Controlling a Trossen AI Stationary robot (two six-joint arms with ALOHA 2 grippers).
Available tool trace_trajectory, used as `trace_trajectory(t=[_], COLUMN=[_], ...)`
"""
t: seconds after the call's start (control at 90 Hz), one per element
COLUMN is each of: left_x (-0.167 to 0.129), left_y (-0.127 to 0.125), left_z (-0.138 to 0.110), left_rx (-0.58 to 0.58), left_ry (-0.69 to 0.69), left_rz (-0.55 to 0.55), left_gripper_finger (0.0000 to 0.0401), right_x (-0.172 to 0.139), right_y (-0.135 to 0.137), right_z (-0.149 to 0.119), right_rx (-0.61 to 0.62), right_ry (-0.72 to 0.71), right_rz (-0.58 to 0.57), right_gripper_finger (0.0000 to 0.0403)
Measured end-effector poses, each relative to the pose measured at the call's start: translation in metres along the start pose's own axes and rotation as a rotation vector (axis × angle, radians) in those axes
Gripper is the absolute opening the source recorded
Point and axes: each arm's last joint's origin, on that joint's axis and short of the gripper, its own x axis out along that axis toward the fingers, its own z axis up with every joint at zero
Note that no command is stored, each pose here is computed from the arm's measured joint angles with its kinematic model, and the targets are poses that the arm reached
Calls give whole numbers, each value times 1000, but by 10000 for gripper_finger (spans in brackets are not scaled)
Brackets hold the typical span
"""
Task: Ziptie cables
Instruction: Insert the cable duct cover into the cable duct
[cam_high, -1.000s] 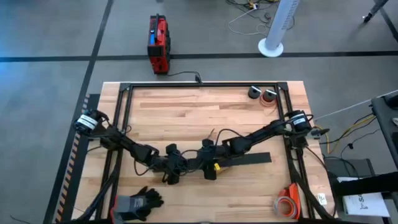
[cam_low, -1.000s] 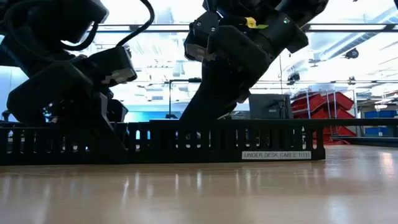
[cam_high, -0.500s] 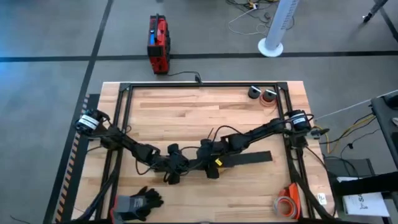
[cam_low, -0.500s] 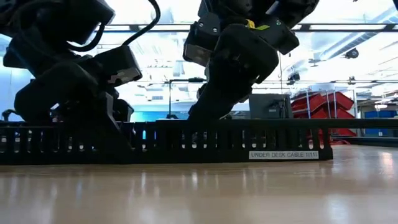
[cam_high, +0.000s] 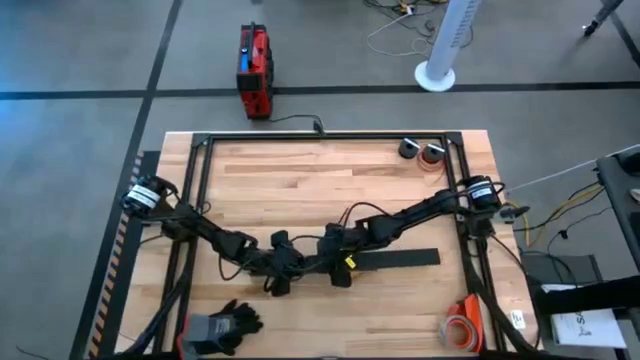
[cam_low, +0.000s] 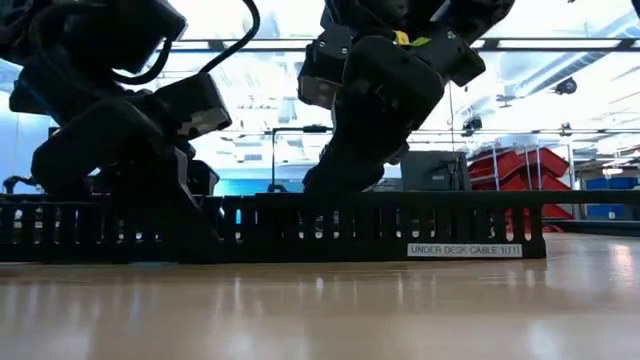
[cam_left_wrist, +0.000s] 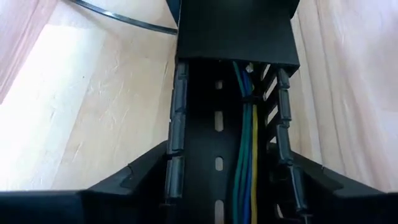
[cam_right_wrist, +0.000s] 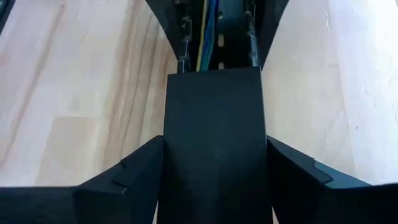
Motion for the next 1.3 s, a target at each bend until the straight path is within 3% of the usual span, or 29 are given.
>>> trace_trajectory(t=[0.333,0.567,0.944,1.3], left_x=[2,2,1,1], left_y=[6,7,8,8], left_z=[3,4,2,6], left_rx=[36,28,20,-15], left_ry=[-7,-7,13,-24], left_rz=[28,29,39,40], left_gripper_finger=[219,225,226,229], right_x=[0,-1,0,-5], right_y=[0,-11,-6,-7], right_z=[5,5,9,13], right_rx=[-60,34,-28,-79], right_ry=[-68,-45,-119,-130], right_rz=[-3,-74,-106,-145], right_gripper_finger=[220,224,223,275])
